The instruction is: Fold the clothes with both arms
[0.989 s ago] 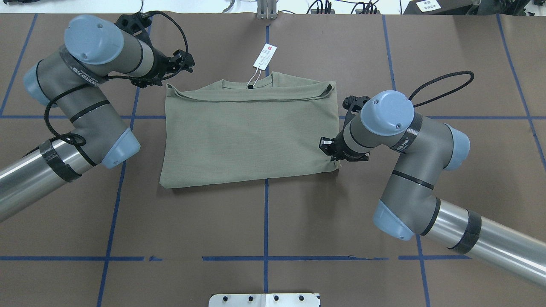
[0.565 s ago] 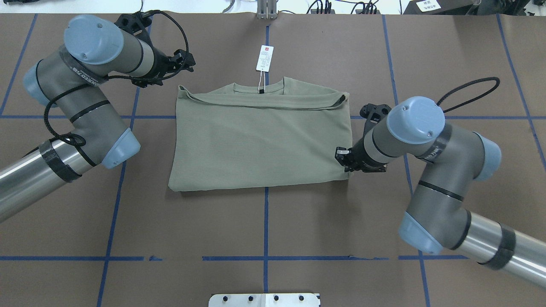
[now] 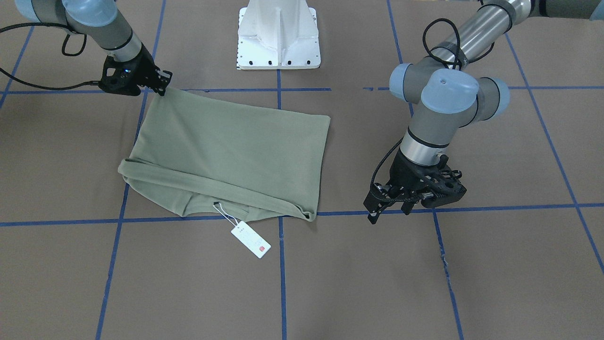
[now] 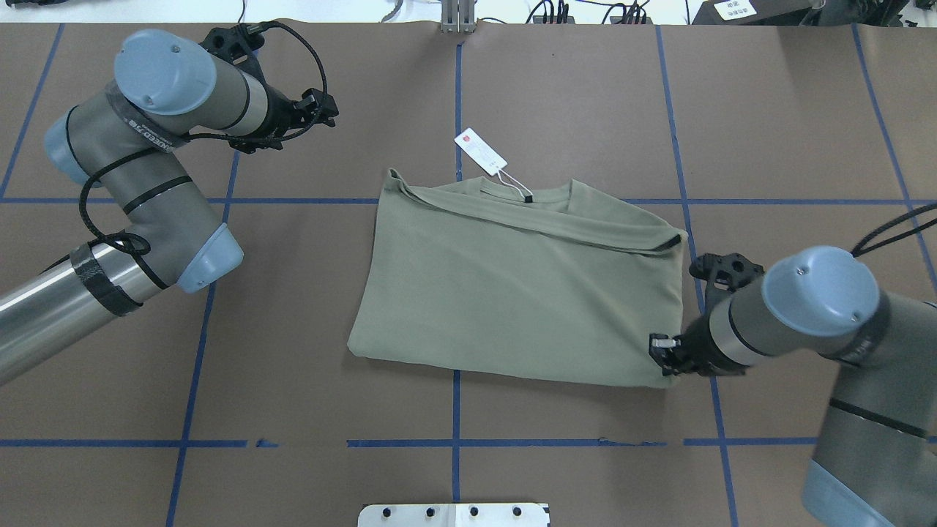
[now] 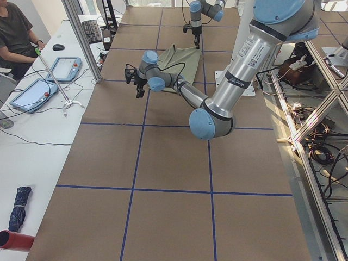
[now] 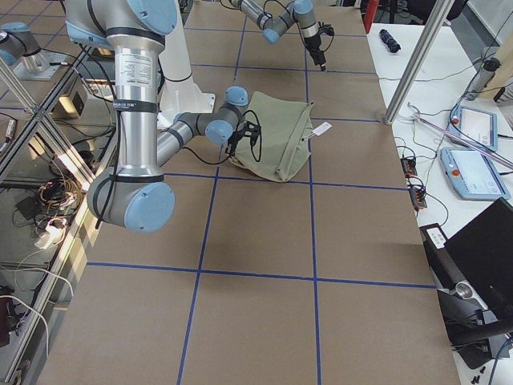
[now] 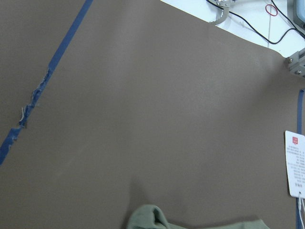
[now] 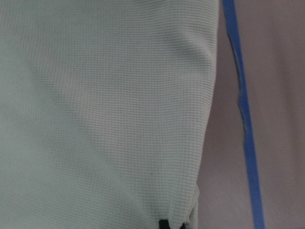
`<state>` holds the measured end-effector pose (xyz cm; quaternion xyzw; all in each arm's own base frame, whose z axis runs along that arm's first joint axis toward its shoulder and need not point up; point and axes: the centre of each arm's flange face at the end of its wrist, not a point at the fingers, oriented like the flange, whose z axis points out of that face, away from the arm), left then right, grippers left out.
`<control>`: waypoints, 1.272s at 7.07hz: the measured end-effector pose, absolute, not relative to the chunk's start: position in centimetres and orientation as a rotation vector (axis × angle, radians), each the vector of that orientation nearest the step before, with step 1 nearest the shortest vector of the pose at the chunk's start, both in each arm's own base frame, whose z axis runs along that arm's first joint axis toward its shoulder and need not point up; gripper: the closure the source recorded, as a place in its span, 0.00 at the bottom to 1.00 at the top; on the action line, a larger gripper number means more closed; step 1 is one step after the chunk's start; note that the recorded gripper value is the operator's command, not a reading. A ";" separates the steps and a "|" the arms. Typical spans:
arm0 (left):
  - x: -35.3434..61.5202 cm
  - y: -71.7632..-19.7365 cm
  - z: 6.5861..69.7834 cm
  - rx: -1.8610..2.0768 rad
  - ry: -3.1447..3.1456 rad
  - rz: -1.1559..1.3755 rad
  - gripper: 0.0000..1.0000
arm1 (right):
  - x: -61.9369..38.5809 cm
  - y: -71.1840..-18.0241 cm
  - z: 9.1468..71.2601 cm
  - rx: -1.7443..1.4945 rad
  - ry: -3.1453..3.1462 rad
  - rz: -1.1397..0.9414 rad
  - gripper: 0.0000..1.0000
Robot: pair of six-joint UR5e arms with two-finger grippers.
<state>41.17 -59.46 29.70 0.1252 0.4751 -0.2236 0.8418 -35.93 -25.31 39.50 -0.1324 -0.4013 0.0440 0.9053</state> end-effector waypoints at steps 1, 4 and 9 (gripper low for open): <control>41.2 -59.4 29.7 0.265 1.004 -0.471 0.00 | -35.7 -21.4 39.4 -0.371 -0.815 0.025 0.37; 41.5 -59.1 29.5 0.262 1.009 -0.464 0.00 | -37.3 -15.0 37.9 -0.524 -0.770 0.023 0.00; 48.4 -45.4 25.3 0.032 1.162 -0.344 0.00 | -32.0 -29.5 30.9 -0.307 -1.017 0.284 0.00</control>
